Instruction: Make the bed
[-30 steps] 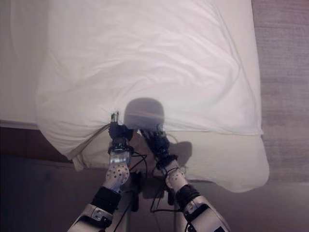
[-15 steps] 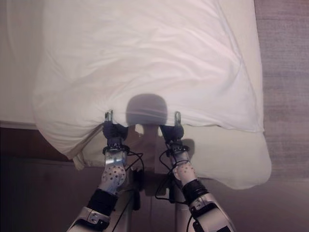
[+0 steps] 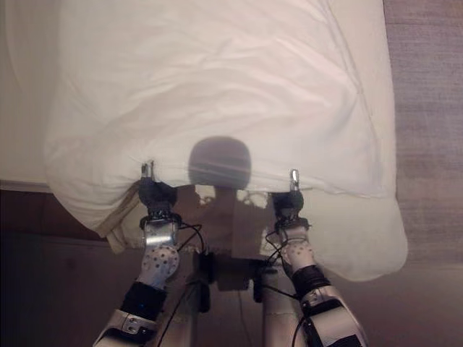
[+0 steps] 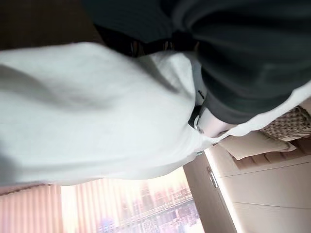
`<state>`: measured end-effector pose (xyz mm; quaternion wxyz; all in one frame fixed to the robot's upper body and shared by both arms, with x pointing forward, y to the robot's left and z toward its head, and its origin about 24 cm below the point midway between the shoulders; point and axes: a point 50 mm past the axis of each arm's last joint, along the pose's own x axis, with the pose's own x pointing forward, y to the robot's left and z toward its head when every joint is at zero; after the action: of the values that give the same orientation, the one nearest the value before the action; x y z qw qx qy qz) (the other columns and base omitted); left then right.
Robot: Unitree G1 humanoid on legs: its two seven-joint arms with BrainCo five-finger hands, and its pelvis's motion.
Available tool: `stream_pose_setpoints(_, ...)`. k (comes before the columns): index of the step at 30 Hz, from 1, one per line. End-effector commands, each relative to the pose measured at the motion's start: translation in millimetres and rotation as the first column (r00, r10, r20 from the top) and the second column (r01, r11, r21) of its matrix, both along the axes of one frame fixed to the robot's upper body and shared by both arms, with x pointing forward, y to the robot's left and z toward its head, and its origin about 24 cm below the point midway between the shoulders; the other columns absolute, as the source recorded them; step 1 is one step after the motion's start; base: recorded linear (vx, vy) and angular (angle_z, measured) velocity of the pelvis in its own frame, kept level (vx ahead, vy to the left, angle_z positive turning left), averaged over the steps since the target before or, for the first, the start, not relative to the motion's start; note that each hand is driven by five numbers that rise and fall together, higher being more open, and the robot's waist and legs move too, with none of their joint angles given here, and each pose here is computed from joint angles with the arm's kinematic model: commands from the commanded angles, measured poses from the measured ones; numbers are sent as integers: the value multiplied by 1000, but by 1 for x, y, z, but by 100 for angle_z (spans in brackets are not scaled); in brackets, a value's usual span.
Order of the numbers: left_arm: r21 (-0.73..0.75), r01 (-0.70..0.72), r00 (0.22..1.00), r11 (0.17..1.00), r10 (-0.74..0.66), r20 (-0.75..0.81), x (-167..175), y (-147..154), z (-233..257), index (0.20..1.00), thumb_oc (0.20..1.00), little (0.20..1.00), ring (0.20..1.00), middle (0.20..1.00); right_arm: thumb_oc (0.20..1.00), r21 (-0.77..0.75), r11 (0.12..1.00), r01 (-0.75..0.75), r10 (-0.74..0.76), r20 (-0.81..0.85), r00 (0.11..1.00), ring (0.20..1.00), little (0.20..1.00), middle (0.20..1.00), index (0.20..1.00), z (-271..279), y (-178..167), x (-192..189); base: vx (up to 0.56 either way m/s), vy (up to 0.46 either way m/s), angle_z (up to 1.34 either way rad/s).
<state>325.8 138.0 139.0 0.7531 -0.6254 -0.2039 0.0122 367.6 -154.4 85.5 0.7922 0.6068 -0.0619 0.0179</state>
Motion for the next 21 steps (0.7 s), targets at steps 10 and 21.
stream_pose_setpoints(10, -2, -419, 896, 908, 413, 162, -30, 87, 44, 200, 200, 200, 200, 200, 1000, -43, 954, 296, -297, -13, 955, 1000, 1000, 1000, 1000, 25, -84, 1, 5, 3, -3)
stream_pose_setpoints(21, -7, -517, 850, 856, 514, 117, -31, 104, 53, 200, 200, 200, 200, 200, 1000, -71, 942, 329, -332, -25, 943, 1000, 1000, 1000, 1000, 28, -95, -1, 0, 0, 0)
